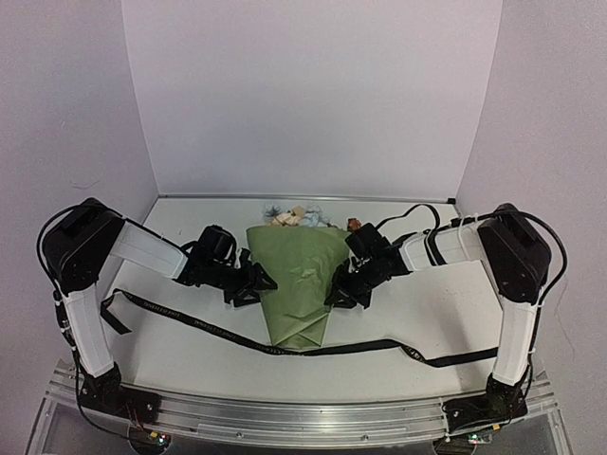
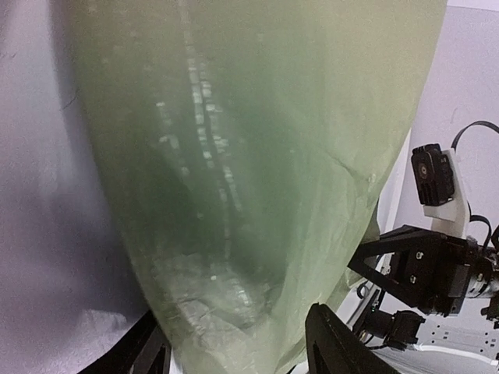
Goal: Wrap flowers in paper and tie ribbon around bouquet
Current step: Pick up the folded bouquet from the center of the board.
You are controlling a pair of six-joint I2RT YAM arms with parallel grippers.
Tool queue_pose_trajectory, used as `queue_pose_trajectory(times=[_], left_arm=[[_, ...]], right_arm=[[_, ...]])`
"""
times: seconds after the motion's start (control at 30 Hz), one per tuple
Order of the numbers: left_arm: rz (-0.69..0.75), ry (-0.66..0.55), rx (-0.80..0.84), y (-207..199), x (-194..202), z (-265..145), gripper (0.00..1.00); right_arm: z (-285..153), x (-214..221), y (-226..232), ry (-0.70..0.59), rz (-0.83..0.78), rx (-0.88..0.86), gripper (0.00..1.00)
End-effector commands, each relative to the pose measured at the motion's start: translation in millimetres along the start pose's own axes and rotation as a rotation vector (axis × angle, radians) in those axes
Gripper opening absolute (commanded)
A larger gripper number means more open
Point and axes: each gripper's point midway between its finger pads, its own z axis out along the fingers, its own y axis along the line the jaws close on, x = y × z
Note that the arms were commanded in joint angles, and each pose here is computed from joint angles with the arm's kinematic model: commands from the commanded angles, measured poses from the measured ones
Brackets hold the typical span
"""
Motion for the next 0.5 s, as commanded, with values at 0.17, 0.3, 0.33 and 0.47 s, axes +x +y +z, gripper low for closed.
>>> queue_pose_trajectory(times=[0.17, 0.3, 0.33, 0.47], left_arm=[[0.048, 0.025, 0.027, -29.0, -12.9, 2.4, 0.51], [0.038, 0.052, 0.040, -36.6, -9.4, -1.6, 0.47], [0.036, 0.059, 0.044, -38.7, -8.7, -2.4, 0.46], [0.035, 0.082, 0.039, -44.8, -8.3, -4.7, 0.44]], right_arm=[[-17.6, -13.5, 31.8, -0.038, 0.044, -0.027, 0.01], [-25.2, -10.3, 34.2, -0.032, 0.079, -0.025, 0.00], [-27.1, -10.1, 34.4, -0.031, 0.087, -0.022, 0.00], [-32.9, -9.2, 34.9, -0.031, 0.120, -0.004, 0.00]])
